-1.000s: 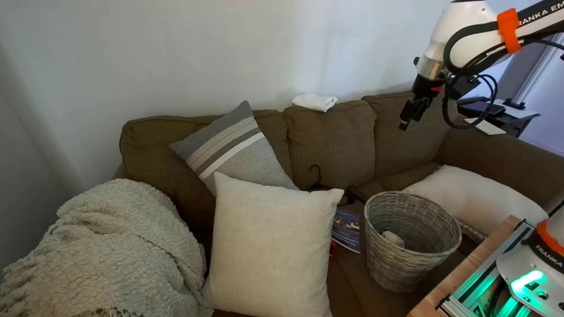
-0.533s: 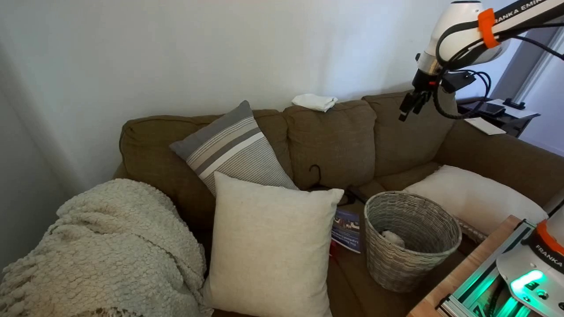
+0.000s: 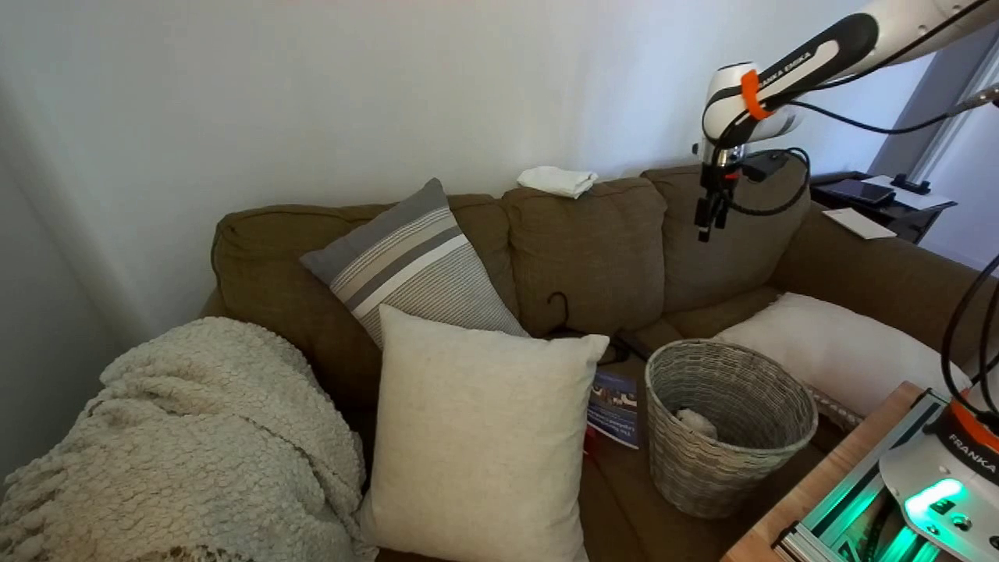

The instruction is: Put the black remote control on the backrest of the sofa.

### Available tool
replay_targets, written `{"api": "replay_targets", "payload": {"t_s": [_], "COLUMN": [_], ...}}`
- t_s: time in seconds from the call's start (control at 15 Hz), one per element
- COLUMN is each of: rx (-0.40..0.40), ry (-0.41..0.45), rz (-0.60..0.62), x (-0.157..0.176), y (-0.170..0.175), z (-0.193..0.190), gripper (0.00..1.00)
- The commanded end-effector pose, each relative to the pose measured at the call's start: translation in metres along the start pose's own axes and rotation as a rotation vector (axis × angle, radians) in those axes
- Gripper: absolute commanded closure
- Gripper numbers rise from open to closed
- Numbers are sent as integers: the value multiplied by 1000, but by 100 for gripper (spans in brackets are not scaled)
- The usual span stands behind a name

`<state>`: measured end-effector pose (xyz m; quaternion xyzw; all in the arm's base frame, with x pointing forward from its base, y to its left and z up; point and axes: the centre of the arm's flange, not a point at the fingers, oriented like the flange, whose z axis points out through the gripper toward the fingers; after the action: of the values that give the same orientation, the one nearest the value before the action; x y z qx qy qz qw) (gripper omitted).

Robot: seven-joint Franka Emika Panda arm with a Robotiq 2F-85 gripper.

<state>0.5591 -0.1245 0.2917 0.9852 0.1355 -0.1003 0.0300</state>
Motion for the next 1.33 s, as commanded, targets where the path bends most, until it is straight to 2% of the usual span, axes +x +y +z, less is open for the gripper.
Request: {"api": "replay_targets", "payload": {"t_s": [0.0,0.2,0.27,0.33,0.47,0.67,1.07,1.13,1.27], "rx": [10,17,24,51,94,176,392,314,363], "ry": [-24,-51,10,74,150,241,342,299,312], "rz": [-26,-51,1,53,113,223,459,423,457], "x": [13,32,24,20,14,-3,-10,-12,-11], "y": [1,5,2,-3,-12,-39,-79,-85,-91], "z": [13,33,28,36,63,129,265,216,242], "gripper": [0,0,0,0,0,0,0,0,0]}}
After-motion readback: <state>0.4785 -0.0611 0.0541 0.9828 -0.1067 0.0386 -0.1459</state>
